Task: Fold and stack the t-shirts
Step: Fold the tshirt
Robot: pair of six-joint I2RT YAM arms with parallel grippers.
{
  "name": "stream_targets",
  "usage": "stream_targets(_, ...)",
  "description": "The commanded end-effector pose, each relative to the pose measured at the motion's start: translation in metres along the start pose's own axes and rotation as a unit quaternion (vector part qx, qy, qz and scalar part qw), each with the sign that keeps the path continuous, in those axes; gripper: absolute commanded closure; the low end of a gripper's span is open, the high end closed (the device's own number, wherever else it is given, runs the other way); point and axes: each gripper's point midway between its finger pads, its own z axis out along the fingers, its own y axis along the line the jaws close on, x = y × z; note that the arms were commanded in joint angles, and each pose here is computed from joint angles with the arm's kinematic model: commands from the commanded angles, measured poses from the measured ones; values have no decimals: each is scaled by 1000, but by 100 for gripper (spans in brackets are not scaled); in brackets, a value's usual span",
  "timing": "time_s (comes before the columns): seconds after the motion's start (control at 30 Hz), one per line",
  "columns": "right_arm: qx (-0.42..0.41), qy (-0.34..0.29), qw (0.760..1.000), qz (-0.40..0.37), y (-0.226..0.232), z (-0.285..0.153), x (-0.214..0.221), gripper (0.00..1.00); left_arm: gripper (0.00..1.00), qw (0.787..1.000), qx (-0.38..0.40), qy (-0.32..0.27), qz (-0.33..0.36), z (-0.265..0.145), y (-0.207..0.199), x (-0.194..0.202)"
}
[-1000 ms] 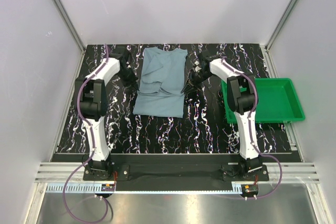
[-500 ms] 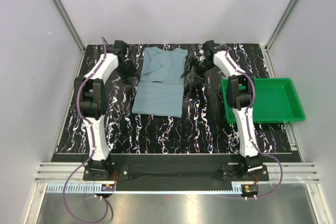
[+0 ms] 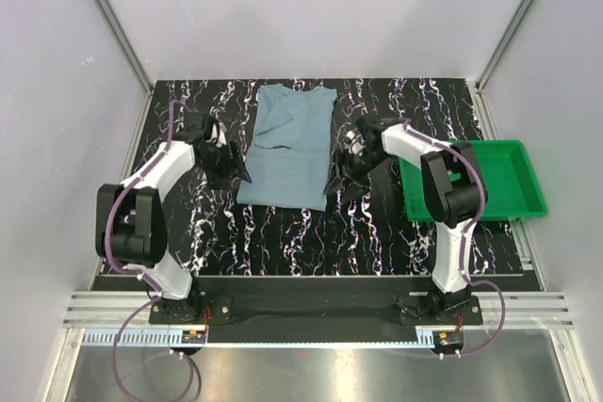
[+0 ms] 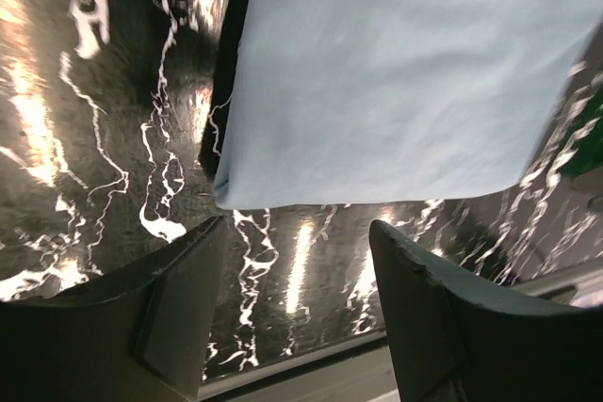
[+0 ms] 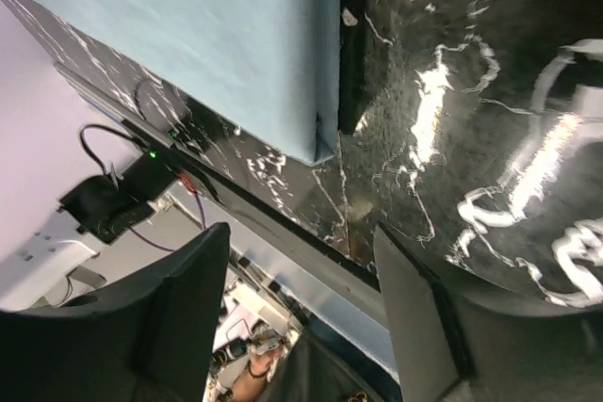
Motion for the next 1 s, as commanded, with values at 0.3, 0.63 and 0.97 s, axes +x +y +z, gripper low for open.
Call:
stream_targets(0.3, -54, 2, 998, -12, 3, 51, 18, 29, 36, 999, -15, 41, 17, 35, 21, 11)
stream_targets(0.63, -44, -14, 998, 34, -2, 67, 0, 41, 40, 996, -51, 76, -12, 51, 45, 31)
stream_targets(0.97, -30, -8, 998, 54, -14, 75, 3, 60, 43, 992, -71, 97, -30, 58, 56, 42)
